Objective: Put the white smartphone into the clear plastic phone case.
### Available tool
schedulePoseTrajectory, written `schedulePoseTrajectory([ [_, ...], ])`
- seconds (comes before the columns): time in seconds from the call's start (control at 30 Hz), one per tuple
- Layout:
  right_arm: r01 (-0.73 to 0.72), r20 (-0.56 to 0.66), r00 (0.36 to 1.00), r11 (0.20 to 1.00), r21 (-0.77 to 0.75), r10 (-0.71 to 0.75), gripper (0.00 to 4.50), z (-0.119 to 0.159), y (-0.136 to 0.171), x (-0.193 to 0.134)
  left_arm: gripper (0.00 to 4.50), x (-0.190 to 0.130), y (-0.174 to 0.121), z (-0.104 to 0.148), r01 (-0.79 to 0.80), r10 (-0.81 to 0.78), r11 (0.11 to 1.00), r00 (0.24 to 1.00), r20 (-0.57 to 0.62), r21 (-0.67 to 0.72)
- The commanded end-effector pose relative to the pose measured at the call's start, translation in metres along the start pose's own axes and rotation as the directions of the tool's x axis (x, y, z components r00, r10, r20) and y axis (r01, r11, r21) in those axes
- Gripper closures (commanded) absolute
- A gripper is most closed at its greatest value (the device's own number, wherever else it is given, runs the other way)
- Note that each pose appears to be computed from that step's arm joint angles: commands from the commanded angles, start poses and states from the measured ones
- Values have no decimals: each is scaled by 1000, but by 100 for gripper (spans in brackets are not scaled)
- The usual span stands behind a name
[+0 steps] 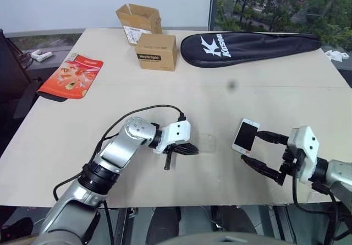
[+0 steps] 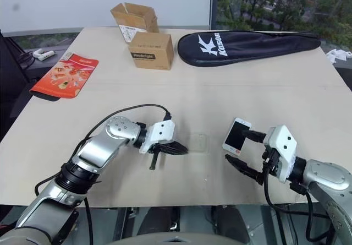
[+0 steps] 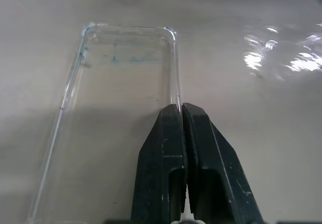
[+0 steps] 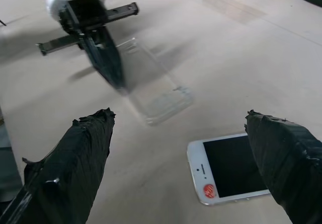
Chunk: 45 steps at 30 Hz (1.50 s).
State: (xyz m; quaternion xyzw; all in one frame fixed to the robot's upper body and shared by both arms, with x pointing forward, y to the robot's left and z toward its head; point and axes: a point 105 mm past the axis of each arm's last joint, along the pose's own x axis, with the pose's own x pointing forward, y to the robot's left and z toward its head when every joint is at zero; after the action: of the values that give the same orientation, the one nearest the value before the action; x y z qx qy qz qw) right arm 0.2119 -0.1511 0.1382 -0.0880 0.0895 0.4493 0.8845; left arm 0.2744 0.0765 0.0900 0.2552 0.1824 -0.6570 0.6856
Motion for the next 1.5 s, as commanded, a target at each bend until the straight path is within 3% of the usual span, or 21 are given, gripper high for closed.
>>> schedulePoseTrajectory([
  [0.03,34,0,999,999,-39,-34,0,8,-4,-5,443,-2,-4,22,-22,23,1000,998,63,-20],
  [0.07,46,-19,999,998,-44,-47,0,7,-5,-5,389,-2,-6,24,-18,20,999,997,74,-33],
  [0.13,75,-44,996,995,-57,-78,0,6,-8,-3,324,-2,-9,28,-13,19,998,995,103,-57],
  [0.3,113,-68,991,992,-60,-117,0,6,-10,5,75,-10,-13,27,-2,8,998,994,105,-55],
  [0.37,135,-97,985,988,-72,-141,0,2,-12,7,5,-13,-15,26,1,3,999,995,104,-40],
  [0.57,227,-155,961,974,-23,-228,0,-10,-17,19,5,-39,2,26,-98,103,994,986,133,-43],
  [0.7,389,-189,901,920,-42,-389,0,-14,-40,29,5,-63,18,13,-203,209,977,973,96,-68],
  [1.0,557,-243,795,827,-73,-556,0,-7,-78,51,5,-85,25,10,-278,285,957,955,88,-78],
  [1.23,504,-242,828,861,-72,-505,0,2,-73,64,5,-84,25,9,-288,295,954,952,87,-84],
  [1.5,414,-193,861,870,-269,-470,0,20,-97,90,5,-81,24,7,-291,298,953,950,91,-78],
])
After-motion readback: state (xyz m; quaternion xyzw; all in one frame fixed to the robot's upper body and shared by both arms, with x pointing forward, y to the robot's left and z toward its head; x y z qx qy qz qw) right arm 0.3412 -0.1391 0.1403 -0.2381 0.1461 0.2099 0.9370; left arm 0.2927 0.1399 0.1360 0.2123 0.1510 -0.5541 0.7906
